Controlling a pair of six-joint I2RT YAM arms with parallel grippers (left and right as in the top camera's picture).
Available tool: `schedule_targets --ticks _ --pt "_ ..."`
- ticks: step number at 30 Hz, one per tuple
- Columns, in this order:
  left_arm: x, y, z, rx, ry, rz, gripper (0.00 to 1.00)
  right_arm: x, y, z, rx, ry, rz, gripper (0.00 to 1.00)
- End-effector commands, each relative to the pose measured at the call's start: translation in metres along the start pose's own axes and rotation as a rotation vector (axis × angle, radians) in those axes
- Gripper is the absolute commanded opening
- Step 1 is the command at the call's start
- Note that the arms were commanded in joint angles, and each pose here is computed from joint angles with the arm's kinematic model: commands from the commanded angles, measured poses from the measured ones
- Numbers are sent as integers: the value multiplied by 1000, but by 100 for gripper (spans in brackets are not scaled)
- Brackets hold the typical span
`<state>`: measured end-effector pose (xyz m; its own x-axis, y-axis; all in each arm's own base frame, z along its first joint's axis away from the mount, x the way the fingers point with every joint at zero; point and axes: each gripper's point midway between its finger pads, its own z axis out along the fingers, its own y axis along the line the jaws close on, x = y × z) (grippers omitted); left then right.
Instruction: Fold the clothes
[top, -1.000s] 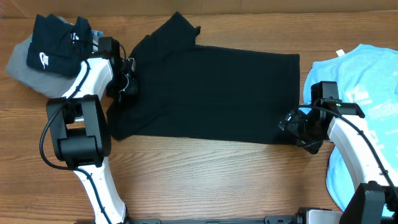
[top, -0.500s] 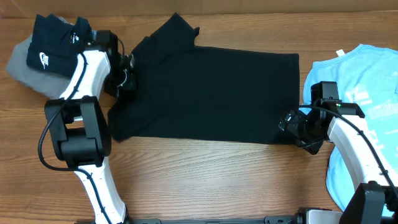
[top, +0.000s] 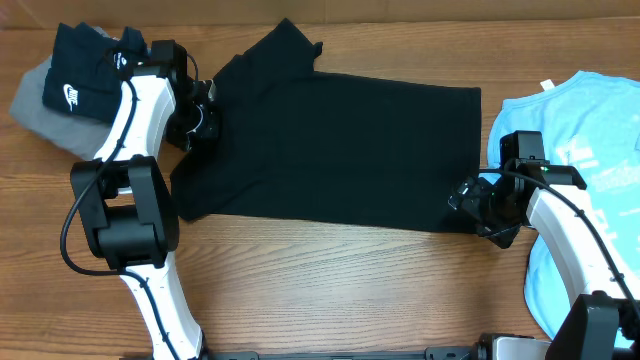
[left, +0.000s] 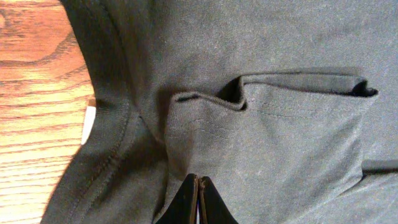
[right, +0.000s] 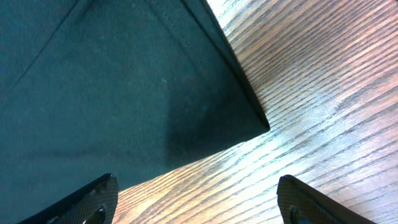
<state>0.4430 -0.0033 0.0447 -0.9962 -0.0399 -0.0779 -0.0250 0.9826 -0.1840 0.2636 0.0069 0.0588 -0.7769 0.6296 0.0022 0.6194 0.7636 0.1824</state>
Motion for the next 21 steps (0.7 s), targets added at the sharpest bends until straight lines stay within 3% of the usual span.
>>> schedule_targets --ticks 1,6,8,9,12,16,21 --pt "-6 -9 -3 16 -14 14 4 0 -1 2 -1 6 9 85" --pt "-5 -2 -3 -26 -12 13 4 0 -1 2 -1 6 9 85" --pt "-6 4 -3 -58 -13 13 31 1 -2 2 -1 7 9 85" --pt "-7 4 -3 -61 -18 13 37 1 -1 2 -1 7 9 85" --pt "-12 5 -1 -64 -40 17 38 0 -1 2 -2 6 9 85" --pt "-14 6 3 -64 -53 19 31 1 -2 2 0 8 9 85" --pt "-13 6 12 -56 -59 21 32 0 -1 2 -1 6 9 85"
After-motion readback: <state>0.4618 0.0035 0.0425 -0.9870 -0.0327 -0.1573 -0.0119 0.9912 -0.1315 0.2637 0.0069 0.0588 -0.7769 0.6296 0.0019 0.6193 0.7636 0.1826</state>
